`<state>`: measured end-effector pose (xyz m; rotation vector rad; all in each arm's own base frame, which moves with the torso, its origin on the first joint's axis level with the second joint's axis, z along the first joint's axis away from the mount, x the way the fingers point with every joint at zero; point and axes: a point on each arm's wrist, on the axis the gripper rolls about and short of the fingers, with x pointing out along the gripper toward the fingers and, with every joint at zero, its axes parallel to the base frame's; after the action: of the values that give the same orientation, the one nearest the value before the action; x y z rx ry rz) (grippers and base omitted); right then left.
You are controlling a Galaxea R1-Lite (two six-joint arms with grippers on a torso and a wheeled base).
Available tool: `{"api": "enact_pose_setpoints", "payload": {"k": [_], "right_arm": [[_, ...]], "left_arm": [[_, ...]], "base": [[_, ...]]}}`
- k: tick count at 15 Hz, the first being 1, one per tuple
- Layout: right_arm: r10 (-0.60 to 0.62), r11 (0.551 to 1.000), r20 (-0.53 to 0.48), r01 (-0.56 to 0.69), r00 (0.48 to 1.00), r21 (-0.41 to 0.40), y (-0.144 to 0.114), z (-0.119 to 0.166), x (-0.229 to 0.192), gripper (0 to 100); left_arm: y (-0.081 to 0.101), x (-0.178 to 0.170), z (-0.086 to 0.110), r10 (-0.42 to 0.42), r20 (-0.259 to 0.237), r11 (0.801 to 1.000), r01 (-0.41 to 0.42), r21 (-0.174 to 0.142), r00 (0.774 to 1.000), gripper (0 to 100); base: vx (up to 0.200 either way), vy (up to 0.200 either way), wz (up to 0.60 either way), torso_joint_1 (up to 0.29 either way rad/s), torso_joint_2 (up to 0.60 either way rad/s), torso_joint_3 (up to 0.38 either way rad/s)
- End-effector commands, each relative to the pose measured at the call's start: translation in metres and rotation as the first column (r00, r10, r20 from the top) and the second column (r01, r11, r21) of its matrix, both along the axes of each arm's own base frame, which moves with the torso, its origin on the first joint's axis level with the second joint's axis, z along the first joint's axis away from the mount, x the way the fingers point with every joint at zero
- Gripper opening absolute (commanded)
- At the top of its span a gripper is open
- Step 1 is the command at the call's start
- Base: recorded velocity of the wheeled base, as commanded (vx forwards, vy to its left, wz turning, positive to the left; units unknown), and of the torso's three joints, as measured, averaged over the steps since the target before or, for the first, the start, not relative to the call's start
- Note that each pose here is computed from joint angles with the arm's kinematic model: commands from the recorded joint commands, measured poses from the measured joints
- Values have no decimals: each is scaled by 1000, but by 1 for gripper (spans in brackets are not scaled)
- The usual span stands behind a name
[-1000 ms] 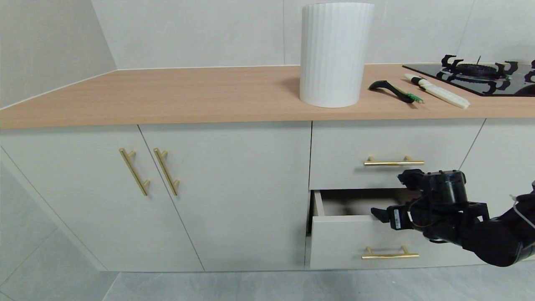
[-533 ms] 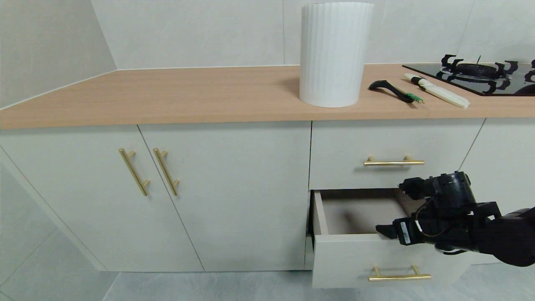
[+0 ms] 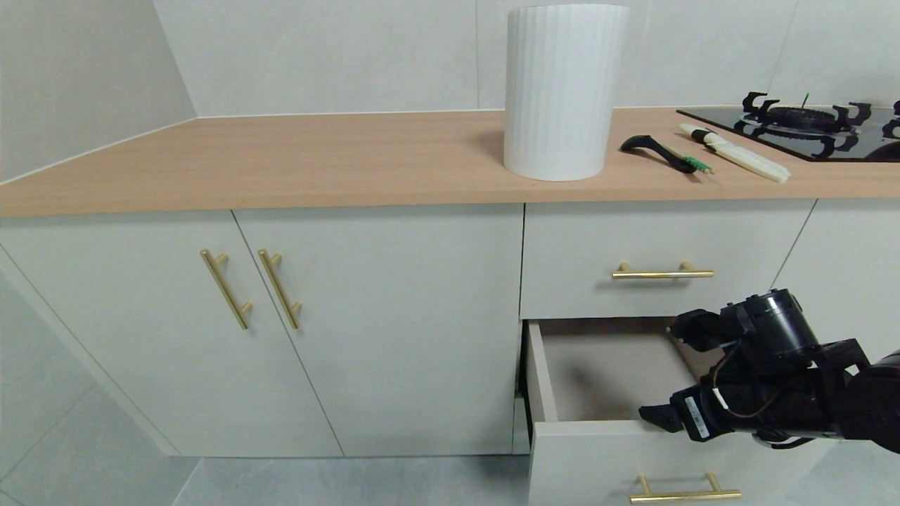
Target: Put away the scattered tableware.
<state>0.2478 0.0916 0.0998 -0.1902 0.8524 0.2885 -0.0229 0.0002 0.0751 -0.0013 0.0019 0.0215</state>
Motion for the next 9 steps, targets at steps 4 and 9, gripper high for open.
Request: {"api": "enact_pose_setpoints", "payload": {"k": [4,9], "right_arm": [[70,996,-40,-72,997,-49,2,8,-17,100],[132,985,-124,-144,984,-99,2,13,-36,100]], "left_arm": [[0,0,0,0,-1,1000,0,0,1000,100],[0,0,0,2,-1,1000,-2,0,1000,100]], "base": [[0,0,0,0,0,0],[0,0,0,0,0,0]]}}
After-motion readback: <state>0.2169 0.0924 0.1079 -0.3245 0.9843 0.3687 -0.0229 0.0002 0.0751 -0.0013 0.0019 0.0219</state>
